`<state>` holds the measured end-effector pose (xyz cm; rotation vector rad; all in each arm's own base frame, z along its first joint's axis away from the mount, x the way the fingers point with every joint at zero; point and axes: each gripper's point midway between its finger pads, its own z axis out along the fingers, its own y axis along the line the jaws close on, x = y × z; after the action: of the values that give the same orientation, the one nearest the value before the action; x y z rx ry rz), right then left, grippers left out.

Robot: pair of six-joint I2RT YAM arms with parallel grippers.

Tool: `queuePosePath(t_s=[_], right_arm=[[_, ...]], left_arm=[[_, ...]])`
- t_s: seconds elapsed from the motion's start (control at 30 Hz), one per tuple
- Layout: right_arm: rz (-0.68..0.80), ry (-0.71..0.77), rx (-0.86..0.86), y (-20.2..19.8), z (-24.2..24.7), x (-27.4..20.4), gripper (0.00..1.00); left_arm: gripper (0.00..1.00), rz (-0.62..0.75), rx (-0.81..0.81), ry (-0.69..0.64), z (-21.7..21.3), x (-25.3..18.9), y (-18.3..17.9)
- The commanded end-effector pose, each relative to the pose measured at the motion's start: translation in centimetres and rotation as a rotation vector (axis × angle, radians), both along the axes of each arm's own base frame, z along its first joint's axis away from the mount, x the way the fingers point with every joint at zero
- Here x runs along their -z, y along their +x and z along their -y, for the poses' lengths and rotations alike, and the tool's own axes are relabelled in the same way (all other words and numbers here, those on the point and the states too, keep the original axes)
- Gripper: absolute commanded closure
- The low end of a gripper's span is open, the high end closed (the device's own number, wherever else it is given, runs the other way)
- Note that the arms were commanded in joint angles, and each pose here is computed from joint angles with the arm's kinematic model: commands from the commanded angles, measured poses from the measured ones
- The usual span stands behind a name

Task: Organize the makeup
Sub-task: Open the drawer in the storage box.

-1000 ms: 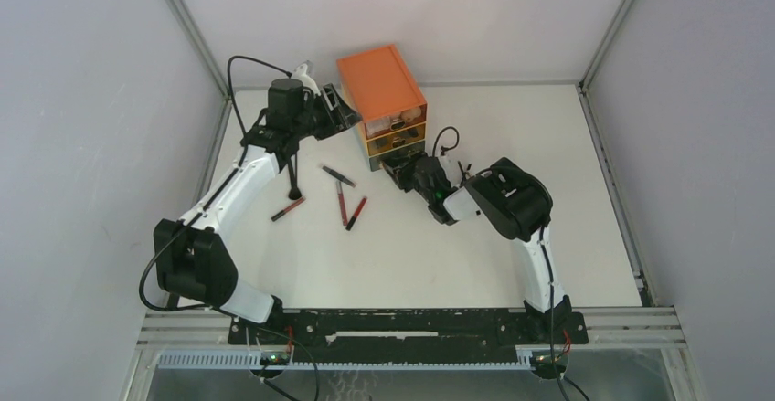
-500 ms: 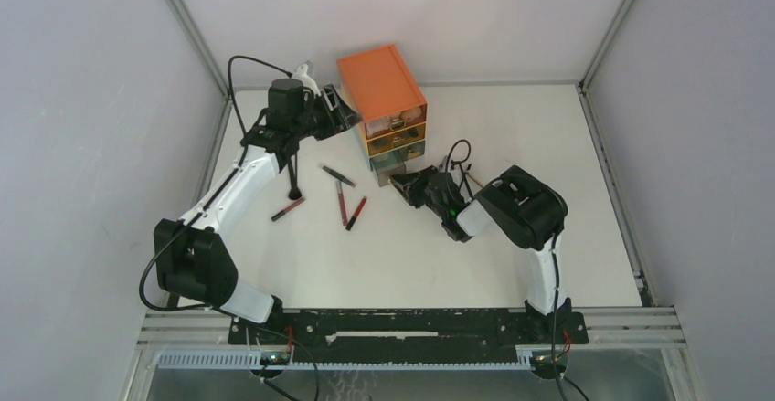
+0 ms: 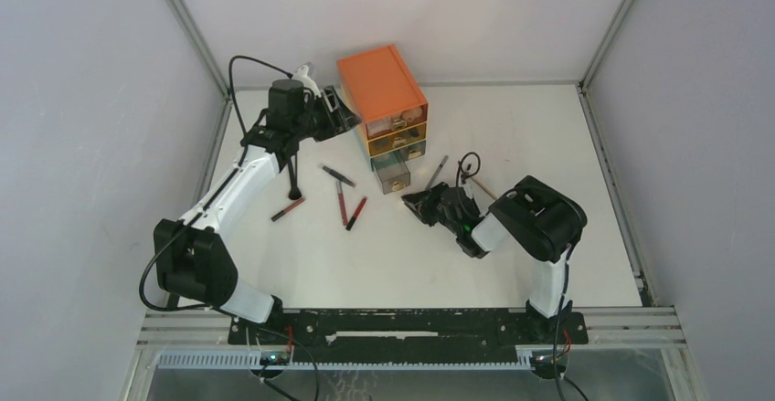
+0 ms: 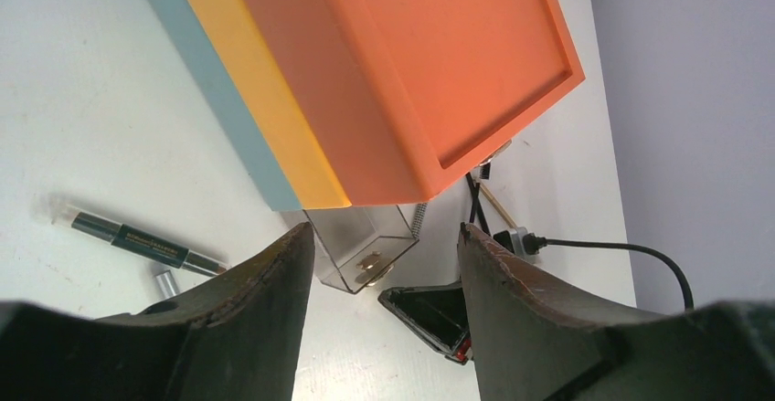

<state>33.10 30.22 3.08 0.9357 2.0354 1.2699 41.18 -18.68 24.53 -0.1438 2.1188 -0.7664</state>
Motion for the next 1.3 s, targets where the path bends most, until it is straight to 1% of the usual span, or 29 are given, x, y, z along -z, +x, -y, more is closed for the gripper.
queuePosePath(t_s=[0.0,0.1,0.17,0.3,0.37,0.43,0.53,0.67,0.77,0.87,1.03,1.27], right_arm=[[0.101,-0.065,-0.056,-0.7,0.1,-2.3,0.65],[0.131,-0.231,-0.071,-0.5,1.4,-3.2,0.56],[0.156,-0.355,-0.092,-0.1,2.1,-4.2,0.47],[0.188,-0.551,-0.129,1.2,3.5,-5.8,0.39],[0.2,-0.616,-0.15,2.0,3.8,-6.4,0.36],[0.202,-0.653,-0.162,3.0,3.9,-7.0,0.35],[0.199,-0.668,-0.18,4.3,3.7,-7.4,0.35],[0.199,-0.663,-0.21,5.5,3.1,-7.6,0.35],[0.184,-0.658,-0.24,6.3,2.5,-7.4,0.35],[0.177,-0.646,-0.266,6.7,1.9,-7.1,0.35],[0.155,-0.64,-0.297,7.0,1.2,-6.2,0.35],[0.112,-0.625,-0.334,6.6,0.9,-4.9,0.37]], left_arm=[[0.36,0.06,-0.008,0.021,-0.8,-1.8,-0.3],[0.36,0.074,-0.018,0.03,-1.2,-2.3,-0.6],[0.36,0.08,-0.025,0.04,-1.5,-2.5,-0.9],[0.36,0.089,-0.046,0.057,-2.1,-2.4,-1.2],[0.35,0.093,-0.052,0.064,-2.2,-2.4,-1.2],[0.34,0.097,-0.052,0.08,-2.2,-2.4,-1.2],[0.3,0.097,-0.056,0.142,-2.2,-2.0,-1.1],[0.28,0.106,-0.042,0.197,-1.5,-1.3,-1.2],[0.28,0.112,-0.007,0.226,-0.9,-0.7,-1.3],[0.26,0.127,0.02,0.266,-0.3,-0.2,-1.5],[0.24,0.148,0.057,0.271,0.8,0.7,-1.6],[0.24,0.109,0.111,0.266,2.2,2.5,-1.2]])
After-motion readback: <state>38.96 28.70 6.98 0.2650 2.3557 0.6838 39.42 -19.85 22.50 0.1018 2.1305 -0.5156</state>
